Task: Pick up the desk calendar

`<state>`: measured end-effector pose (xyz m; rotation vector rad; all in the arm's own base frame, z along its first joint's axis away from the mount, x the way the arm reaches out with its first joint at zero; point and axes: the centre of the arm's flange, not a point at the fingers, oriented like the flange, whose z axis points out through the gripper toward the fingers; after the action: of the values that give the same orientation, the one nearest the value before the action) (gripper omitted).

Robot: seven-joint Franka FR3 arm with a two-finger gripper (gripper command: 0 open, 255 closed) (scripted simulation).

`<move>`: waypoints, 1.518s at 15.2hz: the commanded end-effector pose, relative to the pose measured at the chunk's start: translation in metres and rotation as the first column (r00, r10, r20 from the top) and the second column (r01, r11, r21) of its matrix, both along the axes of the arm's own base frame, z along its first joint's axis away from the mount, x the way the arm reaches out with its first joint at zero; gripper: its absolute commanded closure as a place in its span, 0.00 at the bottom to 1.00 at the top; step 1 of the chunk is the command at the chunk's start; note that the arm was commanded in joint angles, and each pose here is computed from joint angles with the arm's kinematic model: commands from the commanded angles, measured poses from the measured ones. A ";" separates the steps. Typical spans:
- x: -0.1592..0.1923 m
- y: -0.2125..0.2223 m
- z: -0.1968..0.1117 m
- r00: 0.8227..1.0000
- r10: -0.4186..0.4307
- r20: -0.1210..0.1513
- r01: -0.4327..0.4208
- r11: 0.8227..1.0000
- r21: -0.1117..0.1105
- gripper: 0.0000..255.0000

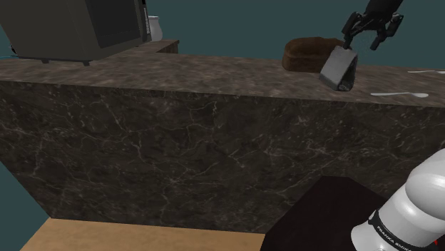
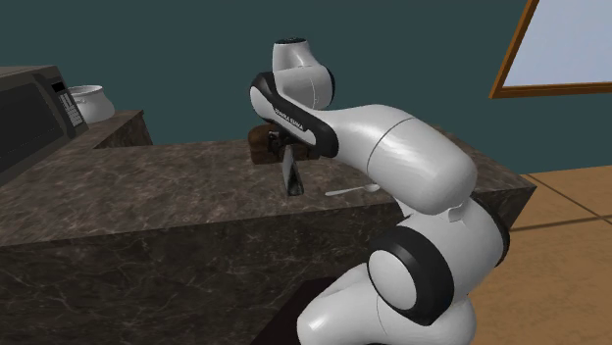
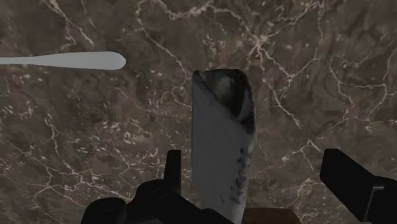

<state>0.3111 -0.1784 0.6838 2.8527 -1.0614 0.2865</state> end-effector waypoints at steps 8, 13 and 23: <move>-0.001 -0.001 -0.032 1.000 -0.007 0.005 0.007 1.000 -0.001 1.00; -0.001 -0.001 -0.032 1.000 -0.007 0.005 0.007 1.000 -0.001 1.00; -0.001 -0.001 0.000 1.000 -0.007 0.005 0.007 1.000 -0.001 1.00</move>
<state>0.3112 -0.1794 0.6784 2.8483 -1.0722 0.2929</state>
